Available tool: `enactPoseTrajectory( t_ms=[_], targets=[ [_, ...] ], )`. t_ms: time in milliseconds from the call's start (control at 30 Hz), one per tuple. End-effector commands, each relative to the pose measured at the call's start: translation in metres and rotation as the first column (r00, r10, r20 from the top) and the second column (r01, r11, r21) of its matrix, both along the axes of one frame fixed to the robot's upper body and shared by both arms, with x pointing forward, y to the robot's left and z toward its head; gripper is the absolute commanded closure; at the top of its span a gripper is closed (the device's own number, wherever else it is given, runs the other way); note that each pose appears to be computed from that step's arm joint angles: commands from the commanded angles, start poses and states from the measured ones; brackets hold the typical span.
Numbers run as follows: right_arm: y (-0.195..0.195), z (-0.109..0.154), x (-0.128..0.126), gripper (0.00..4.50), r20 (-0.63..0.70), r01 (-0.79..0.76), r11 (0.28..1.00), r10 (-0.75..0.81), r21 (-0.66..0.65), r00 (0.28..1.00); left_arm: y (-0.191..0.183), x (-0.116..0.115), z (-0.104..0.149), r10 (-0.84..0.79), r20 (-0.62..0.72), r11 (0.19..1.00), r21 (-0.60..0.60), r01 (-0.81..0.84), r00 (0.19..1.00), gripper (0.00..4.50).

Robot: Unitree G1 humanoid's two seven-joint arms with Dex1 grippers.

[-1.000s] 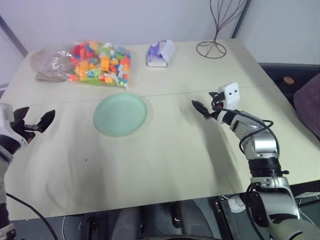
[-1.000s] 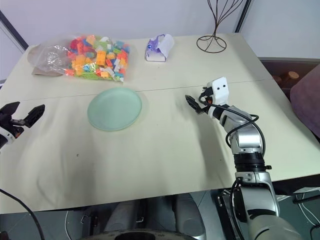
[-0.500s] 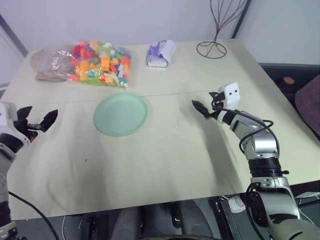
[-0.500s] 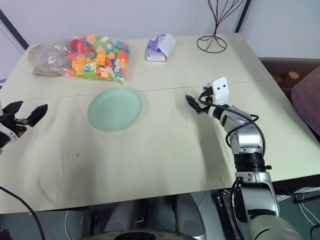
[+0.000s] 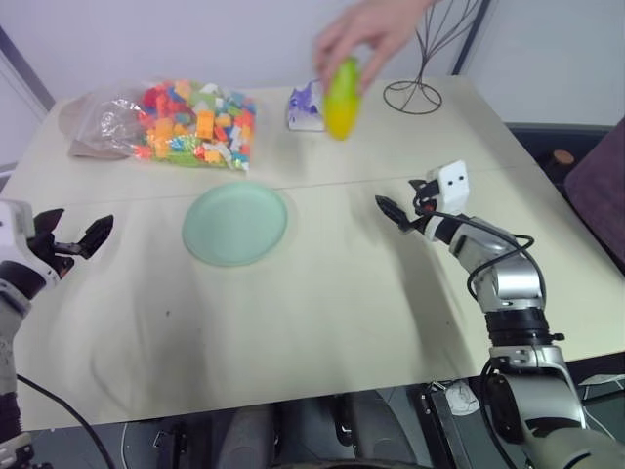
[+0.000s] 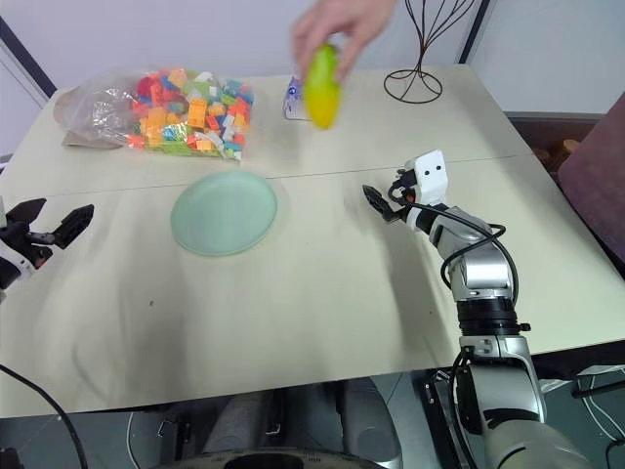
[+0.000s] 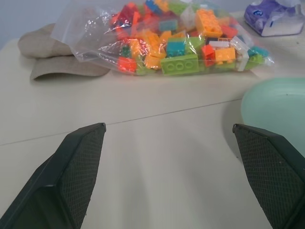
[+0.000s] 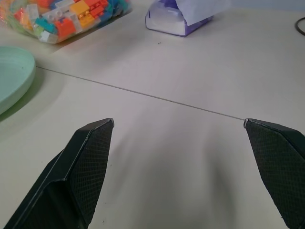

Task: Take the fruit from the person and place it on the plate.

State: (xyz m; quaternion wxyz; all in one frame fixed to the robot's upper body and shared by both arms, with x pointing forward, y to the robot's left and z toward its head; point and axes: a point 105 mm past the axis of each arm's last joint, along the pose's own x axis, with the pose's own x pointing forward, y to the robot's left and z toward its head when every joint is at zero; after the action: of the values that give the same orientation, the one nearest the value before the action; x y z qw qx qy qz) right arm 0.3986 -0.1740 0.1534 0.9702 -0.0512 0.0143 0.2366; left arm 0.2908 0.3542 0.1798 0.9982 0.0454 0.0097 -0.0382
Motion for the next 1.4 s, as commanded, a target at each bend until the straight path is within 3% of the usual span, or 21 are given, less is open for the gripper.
enactPoseTrajectory(
  t_ms=[33,600,733,900,967,1133,1233,1400],
  targets=[
    [-0.003,0.015,0.0,0.04,0.059,0.001,1.0,0.0,-0.005,0.998,0.003,-0.001,0.017,0.004,0.051,0.999,0.043,-0.007,0.999,0.0],
    [0.0,0.018,-0.003,0.04,0.06,-0.029,1.0,0.029,-0.001,0.998,0.002,0.0,0.016,-0.001,0.052,0.999,0.05,-0.001,0.999,0.0],
    [0.027,0.046,-0.04,0.04,0.042,-0.312,0.934,0.31,0.174,0.95,0.0,0.002,0.015,-0.012,0.048,0.999,0.051,0.01,0.999,0.0],
    [0.04,0.074,-0.08,0.04,0.011,-0.491,0.829,0.507,0.266,0.862,-0.002,0.004,0.015,-0.032,0.044,0.998,0.051,0.029,0.999,0.0],
    [0.039,0.078,-0.083,0.04,0.007,-0.49,0.831,0.506,0.265,0.862,-0.008,0.005,0.017,-0.076,0.042,0.997,0.034,0.075,0.996,0.0],
    [0.038,0.079,-0.078,0.04,0.0,-0.465,0.852,0.479,0.241,0.878,-0.057,0.002,0.051,-0.436,0.046,0.897,-0.054,0.438,0.899,0.0],
    [0.039,0.076,-0.073,0.04,-0.006,-0.454,0.864,0.466,0.218,0.885,-0.075,0.015,0.064,-0.531,0.044,0.845,-0.034,0.533,0.846,0.0],
    [0.038,0.075,-0.065,0.04,0.012,-0.417,0.884,0.424,0.213,0.906,-0.111,0.048,0.062,-0.606,0.062,0.794,-0.009,0.608,0.793,0.0]
  ],
)
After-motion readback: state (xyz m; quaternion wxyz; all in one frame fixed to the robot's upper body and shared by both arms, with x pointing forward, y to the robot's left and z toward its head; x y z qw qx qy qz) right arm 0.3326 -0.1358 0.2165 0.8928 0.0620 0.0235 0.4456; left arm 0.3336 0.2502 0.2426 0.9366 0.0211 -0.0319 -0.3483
